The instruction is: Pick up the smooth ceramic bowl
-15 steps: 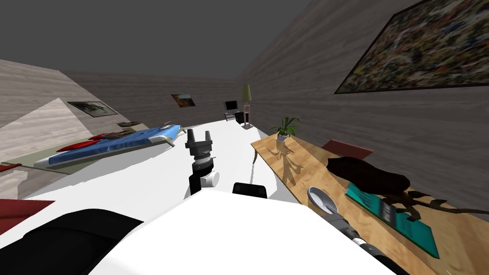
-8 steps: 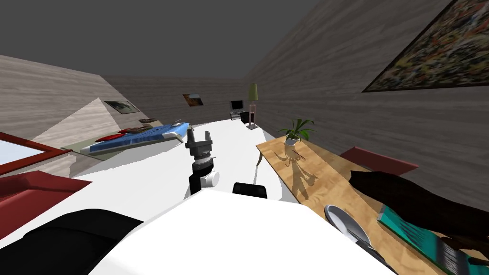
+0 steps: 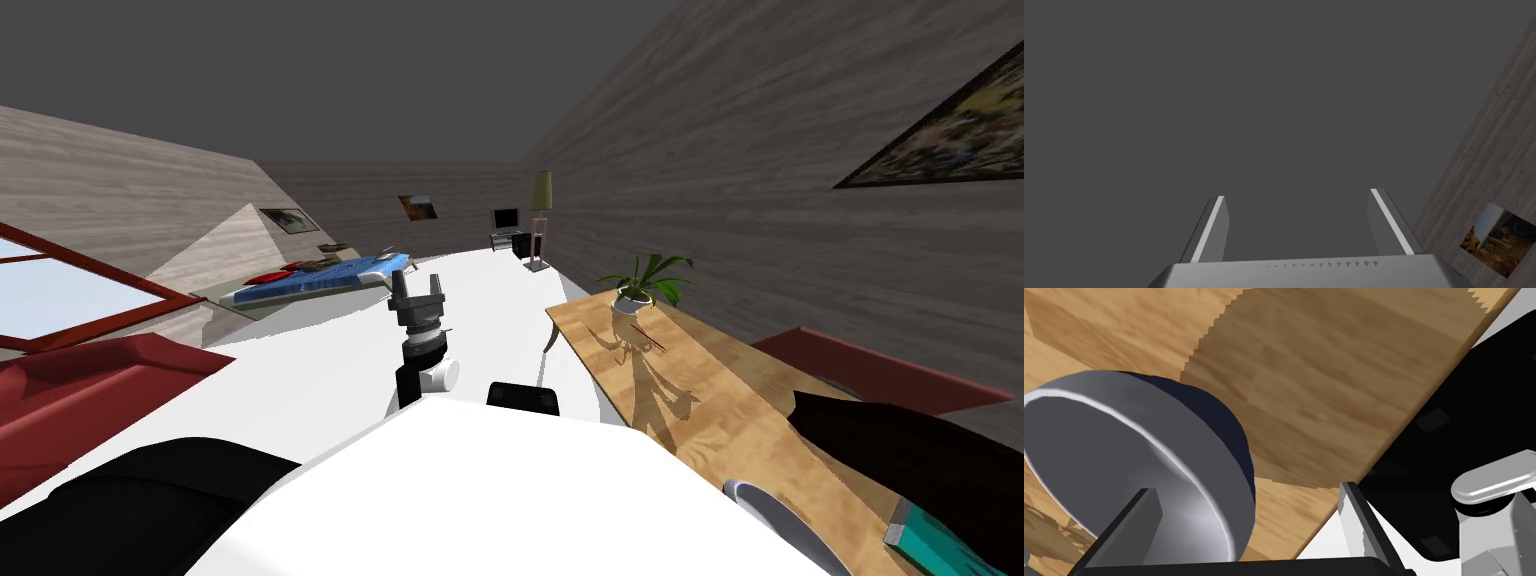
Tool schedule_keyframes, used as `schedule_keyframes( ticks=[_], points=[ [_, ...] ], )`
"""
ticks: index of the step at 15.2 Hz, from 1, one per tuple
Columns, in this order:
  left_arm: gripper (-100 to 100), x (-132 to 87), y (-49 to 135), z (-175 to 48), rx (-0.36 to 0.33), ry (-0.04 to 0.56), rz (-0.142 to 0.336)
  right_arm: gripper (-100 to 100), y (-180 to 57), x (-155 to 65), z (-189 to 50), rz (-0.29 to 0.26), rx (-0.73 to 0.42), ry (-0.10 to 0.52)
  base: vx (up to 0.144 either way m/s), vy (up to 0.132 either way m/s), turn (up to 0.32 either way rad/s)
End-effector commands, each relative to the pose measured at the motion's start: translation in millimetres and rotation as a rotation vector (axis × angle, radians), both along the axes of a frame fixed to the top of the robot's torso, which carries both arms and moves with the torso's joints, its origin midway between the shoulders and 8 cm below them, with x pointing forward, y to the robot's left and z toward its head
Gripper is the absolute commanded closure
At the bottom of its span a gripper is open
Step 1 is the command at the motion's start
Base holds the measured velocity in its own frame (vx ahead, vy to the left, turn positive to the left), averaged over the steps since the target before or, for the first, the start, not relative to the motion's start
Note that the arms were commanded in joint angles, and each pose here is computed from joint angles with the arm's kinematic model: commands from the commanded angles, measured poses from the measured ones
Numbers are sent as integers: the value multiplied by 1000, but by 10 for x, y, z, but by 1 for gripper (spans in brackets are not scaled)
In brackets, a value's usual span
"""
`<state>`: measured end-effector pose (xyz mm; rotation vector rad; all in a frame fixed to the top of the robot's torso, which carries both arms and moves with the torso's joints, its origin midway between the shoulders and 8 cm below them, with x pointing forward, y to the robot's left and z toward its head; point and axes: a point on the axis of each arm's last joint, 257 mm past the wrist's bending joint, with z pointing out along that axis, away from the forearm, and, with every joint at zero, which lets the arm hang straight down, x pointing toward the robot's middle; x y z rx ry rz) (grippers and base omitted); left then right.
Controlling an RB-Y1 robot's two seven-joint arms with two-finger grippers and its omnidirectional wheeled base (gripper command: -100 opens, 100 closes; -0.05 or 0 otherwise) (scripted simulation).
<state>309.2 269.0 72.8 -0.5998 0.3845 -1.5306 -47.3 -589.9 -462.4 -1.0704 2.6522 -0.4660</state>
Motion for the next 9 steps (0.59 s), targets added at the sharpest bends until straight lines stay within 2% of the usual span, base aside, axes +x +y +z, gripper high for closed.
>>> schedule_keyframes(
  ticks=[1, 2, 3, 4, 7, 8, 9],
  points=[
    [0, 0, 0, 0, 0, 0, 0, -100, -129, -218, 42, 37, -38, 59, 80, 39, 136],
    [0, 0, 0, 0, 0, 0, 0, -100, -180, -334, 54, 55, -54, 89, 82, 43, 126],
    [0, 0, 0, 0, 0, 0, 0, -100, -103, -202, 15, 34, -35, 55, 50, 24, 47],
    [0, 0, 0, 0, 0, 0, 0, -100, -60, -227, -94, 27, -37, 60, 9, -15, 61],
    [0, 0, 0, 0, 0, 0, 0, -100, 24, -225, -234, 14, -32, 59, -20, -64, 92],
    [0, 0, 0, 0, 0, 0, 0, -100, -6, -228, -172, 16, -33, 58, -16, -43, 33],
    [0, 0, 0, 0, 0, 0, 0, 100, 1, -234, -184, 17, -34, 59, -5, -16, 3]
  ],
)
